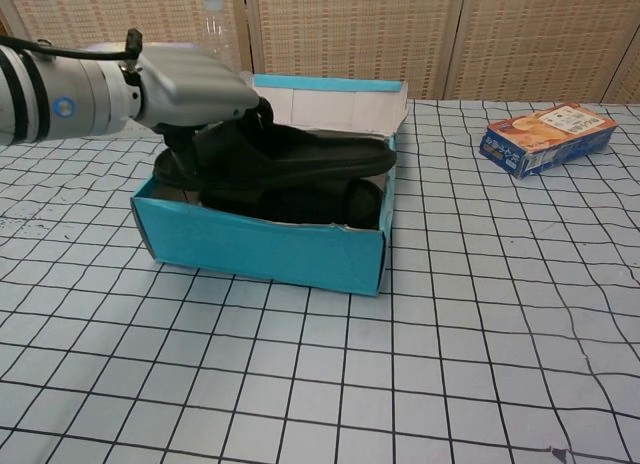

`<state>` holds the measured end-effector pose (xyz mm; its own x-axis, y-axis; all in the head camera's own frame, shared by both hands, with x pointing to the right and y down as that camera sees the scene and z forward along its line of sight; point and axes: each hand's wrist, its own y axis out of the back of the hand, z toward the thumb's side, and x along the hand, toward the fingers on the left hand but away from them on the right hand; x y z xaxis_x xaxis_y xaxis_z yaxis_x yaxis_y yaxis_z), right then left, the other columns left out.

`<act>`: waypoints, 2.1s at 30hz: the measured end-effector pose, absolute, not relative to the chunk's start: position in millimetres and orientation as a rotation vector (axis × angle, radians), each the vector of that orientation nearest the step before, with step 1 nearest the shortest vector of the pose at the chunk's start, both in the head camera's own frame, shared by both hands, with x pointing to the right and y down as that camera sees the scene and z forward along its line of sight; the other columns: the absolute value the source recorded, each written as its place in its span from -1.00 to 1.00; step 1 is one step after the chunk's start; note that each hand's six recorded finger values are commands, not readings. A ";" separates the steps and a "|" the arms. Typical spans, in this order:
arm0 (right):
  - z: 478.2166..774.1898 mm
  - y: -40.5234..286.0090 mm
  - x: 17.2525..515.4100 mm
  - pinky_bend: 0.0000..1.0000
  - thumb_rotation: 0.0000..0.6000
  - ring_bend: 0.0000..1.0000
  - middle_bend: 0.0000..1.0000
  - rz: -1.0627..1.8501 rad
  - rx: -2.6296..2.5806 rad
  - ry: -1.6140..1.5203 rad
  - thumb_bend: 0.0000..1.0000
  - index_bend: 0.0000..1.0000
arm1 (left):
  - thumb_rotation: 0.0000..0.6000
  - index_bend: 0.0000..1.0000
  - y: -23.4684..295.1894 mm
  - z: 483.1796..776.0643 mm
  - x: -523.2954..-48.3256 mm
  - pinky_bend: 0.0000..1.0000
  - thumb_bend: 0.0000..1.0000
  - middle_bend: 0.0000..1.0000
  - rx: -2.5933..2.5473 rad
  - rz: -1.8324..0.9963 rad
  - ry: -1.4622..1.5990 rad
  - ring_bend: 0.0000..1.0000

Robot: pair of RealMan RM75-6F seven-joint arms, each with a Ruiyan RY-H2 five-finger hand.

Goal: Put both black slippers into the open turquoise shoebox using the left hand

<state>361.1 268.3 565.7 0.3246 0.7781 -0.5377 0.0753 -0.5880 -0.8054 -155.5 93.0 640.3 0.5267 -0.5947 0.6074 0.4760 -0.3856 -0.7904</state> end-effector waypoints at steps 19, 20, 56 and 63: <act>564.1 268.1 362.0 -1.00 0.63 -1.00 -1.00 1.300 -1.909 -0.757 -0.67 -1.00 | 1.00 0.65 113.6 678.1 -162.4 0.81 0.52 0.70 -1.604 -1.173 0.034 0.58; 564.3 268.1 362.0 -1.00 0.63 -1.00 -1.00 1.300 -1.910 -0.756 -0.67 -1.00 | 1.00 0.65 114.2 679.8 -163.1 0.81 0.52 0.70 -1.603 -1.175 0.031 0.58; 562.0 269.8 361.4 -1.00 0.63 -1.00 -1.00 1.295 -1.915 -0.753 -0.67 -1.00 | 1.00 -0.73 108.2 660.2 -181.2 0.04 -0.05 -0.48 -1.606 -1.148 0.187 -0.33; 563.2 270.5 360.5 -1.00 0.63 -1.00 -1.00 1.295 -1.921 -0.744 -0.67 -1.00 | 1.00 -1.00 120.6 654.4 -177.1 -0.18 -0.25 -0.80 -1.671 -1.164 0.186 -0.73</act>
